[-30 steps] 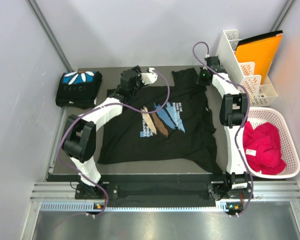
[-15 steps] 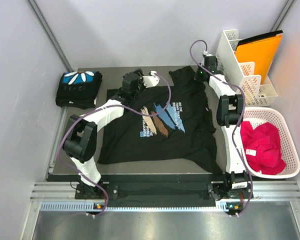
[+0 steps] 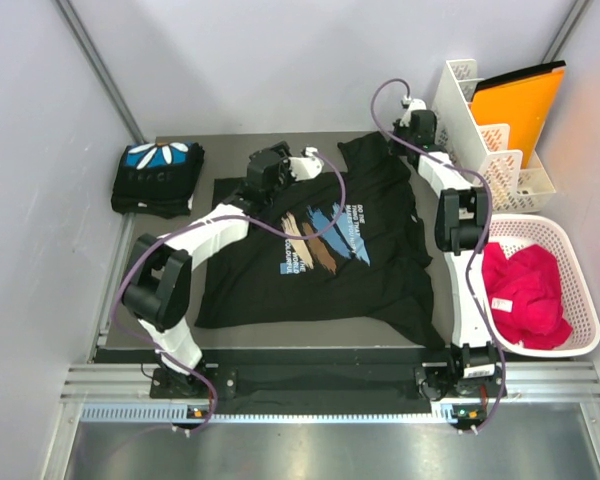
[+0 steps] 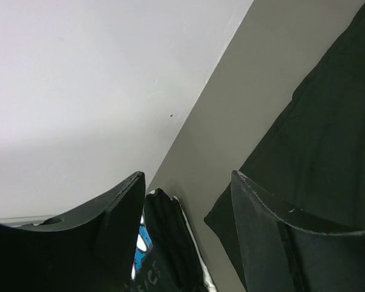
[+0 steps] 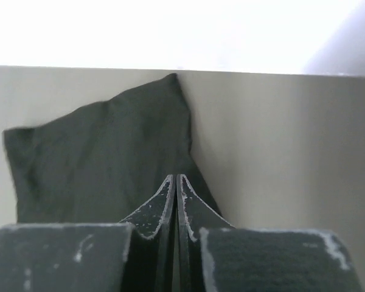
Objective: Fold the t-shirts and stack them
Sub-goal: Flatten the tshirt out
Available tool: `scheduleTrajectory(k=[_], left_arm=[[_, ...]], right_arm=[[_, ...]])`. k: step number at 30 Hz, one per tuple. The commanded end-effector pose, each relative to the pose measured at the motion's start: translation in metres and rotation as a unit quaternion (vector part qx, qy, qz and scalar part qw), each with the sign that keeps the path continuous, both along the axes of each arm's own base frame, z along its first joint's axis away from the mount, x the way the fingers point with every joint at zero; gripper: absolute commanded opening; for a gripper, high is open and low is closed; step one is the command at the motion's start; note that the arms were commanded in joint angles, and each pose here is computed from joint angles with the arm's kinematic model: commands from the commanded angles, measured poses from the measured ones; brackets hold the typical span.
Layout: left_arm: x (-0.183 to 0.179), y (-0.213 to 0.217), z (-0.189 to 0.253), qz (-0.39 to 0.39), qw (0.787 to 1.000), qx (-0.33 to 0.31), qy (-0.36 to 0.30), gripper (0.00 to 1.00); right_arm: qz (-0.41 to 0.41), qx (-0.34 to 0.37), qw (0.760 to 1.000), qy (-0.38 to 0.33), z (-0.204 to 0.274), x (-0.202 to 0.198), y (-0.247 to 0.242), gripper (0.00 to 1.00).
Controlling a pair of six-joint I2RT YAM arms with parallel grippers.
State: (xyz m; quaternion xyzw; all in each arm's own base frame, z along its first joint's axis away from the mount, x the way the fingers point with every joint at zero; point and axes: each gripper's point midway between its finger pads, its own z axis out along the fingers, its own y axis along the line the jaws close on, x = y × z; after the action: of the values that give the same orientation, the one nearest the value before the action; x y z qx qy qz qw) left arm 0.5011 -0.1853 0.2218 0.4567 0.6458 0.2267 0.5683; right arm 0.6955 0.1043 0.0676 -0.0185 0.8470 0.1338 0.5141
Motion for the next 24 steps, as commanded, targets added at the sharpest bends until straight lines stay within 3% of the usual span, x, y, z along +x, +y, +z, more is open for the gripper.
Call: scheduleTrajectory(k=[1, 3, 4, 7, 9, 11, 16, 18, 24], left_arm=[[-0.008, 0.003, 0.042, -0.004, 0.998, -0.016, -0.06, 0.63], [-0.012, 0.006, 0.035, -0.012, 0.998, -0.001, -0.059, 0.65], [-0.015, 0.007, 0.036, -0.022, 0.998, 0.009, -0.061, 0.67], [-0.02, 0.014, 0.015, -0.044, 0.997, 0.052, -0.032, 0.82], [-0.025, 0.019, -0.011, -0.061, 0.994, 0.091, 0.008, 0.95], [-0.023, 0.026, -0.025, -0.059, 0.992, 0.11, 0.017, 0.99], [-0.013, 0.056, -0.066, -0.026, 0.984, 0.171, 0.05, 0.99], [-0.005, 0.071, -0.071, -0.009, 0.985, 0.166, 0.048, 0.99], [0.023, 0.103, -0.071, 0.033, 0.987, 0.157, 0.029, 0.97]], right_arm=[[0.054, -0.025, 0.983, -0.171, 0.174, -0.003, 0.007, 0.1], [0.107, -0.049, 0.981, -0.157, 0.185, -0.022, 0.014, 0.28], [0.123, -0.06, 0.98, -0.145, 0.2, -0.04, 0.015, 0.44], [0.184, -0.115, 0.971, -0.104, 0.202, -0.081, 0.013, 0.61], [0.203, -0.142, 0.967, -0.063, 0.182, -0.101, 0.003, 0.65], [0.196, -0.145, 0.97, -0.012, 0.166, -0.124, -0.015, 0.67], [0.207, -0.1, 0.966, 0.12, 0.099, -0.161, -0.036, 0.66], [0.203, -0.104, 0.964, 0.134, 0.086, -0.166, -0.053, 0.64], [0.276, -0.098, 0.945, 0.146, 0.08, -0.173, -0.04, 0.61]])
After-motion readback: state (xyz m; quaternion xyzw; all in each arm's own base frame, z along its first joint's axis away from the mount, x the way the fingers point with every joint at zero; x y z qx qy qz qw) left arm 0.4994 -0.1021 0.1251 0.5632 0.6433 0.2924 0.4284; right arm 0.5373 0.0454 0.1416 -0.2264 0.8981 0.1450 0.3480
